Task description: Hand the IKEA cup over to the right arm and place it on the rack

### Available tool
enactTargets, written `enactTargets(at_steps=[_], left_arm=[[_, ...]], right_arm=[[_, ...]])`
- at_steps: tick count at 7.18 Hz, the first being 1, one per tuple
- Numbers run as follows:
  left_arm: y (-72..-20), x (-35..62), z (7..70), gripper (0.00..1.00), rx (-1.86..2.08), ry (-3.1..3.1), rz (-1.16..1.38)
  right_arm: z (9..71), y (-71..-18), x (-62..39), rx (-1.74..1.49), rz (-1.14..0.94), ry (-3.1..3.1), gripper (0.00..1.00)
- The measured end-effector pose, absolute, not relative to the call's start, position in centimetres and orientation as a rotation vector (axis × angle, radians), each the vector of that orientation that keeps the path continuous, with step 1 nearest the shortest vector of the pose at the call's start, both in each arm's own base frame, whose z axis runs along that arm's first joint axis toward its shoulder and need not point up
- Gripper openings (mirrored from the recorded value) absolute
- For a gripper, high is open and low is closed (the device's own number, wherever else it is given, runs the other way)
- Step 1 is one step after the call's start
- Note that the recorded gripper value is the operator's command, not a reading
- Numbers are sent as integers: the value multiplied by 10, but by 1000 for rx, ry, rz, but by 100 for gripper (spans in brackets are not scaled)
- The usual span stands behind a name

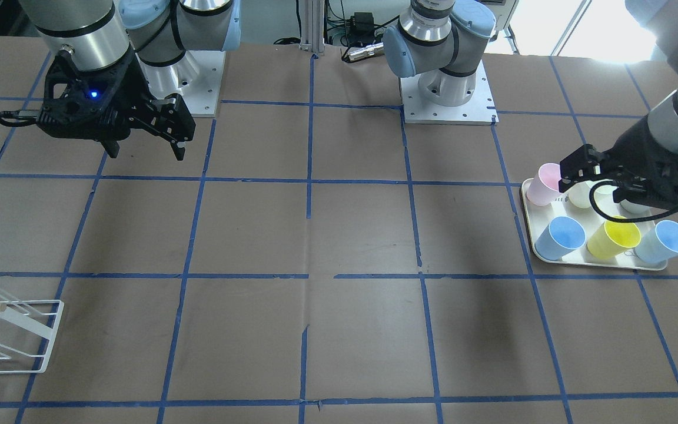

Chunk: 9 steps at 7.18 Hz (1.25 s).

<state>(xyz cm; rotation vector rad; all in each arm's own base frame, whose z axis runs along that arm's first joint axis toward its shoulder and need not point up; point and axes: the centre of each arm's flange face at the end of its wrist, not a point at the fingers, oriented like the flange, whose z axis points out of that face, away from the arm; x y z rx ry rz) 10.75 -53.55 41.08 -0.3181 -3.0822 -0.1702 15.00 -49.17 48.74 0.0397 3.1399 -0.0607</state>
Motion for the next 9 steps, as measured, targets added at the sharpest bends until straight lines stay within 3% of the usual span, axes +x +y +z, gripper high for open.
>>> enactTargets(at_steps=[4,9], left_arm=[[-530,257,347,100,-571,-3075,-67],[-525,314,283,100,-694,-3014,-102]], right_arm=[[488,-492,150,38,-61,3139,100],[488,-492,150,38,-60,3139,100]])
